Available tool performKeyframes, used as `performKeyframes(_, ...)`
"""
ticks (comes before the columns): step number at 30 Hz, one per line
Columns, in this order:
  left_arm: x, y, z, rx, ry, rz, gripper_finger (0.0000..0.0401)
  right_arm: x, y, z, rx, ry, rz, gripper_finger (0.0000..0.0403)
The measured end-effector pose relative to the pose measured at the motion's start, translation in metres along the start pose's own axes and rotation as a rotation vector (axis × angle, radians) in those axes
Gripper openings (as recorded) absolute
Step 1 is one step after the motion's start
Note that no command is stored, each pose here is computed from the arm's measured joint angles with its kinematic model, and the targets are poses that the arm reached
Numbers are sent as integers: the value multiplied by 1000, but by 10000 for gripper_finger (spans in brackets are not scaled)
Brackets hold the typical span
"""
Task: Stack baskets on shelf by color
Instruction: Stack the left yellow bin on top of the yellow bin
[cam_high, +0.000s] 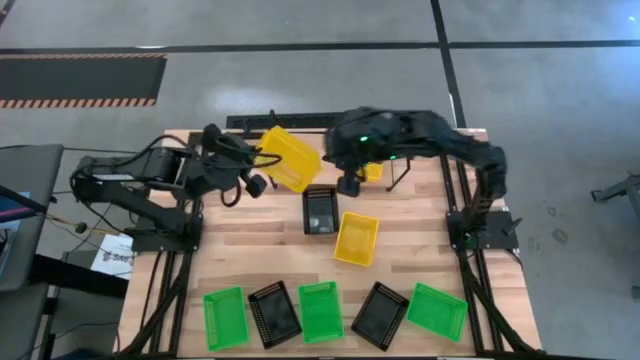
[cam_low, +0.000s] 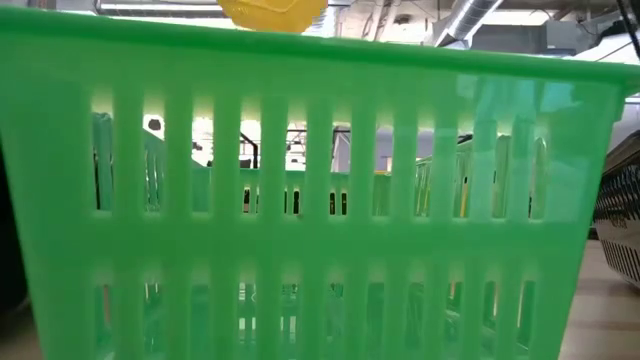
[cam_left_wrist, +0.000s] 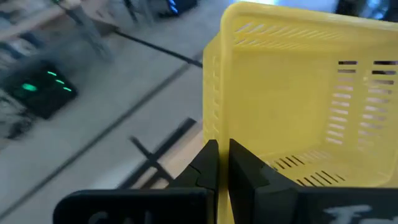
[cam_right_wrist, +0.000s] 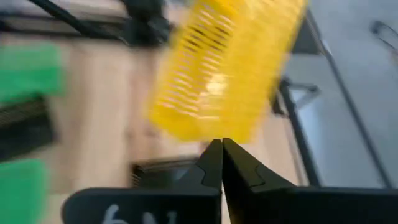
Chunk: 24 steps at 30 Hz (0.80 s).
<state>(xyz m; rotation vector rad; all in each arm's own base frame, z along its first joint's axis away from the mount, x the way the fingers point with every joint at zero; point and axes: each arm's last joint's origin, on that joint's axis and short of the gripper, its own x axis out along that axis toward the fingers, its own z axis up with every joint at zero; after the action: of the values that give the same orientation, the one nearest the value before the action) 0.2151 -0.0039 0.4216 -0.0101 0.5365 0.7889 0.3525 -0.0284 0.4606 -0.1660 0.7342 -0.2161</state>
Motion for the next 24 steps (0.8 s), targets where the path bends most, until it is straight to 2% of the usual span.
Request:
performKeyframes(4,13,-10,-4,16,79,-48,0,21,2,-2,-15,62,-104,71)
performKeyframes(8,22,-19,-7,39,126,-55,0,29,4,-5,-34,107,-102,120)
performKeyframes(12,32,-24,-12,42,192,-60,0,19,2,-5,-17,104,-104,167)
performKeyframes(14,39,-25,-15,52,236,-39,0,6,1,0,16,47,-103,183)
performKeyframes(17,50,-26,-16,43,267,-18,0,-18,0,0,86,-9,-97,194)
performKeyframes(19,57,-28,-15,29,273,-27,0,-24,2,-3,124,12,-89,193)
performKeyframes(24,69,-33,-10,14,253,-52,0,-3,14,-11,123,136,-107,178)
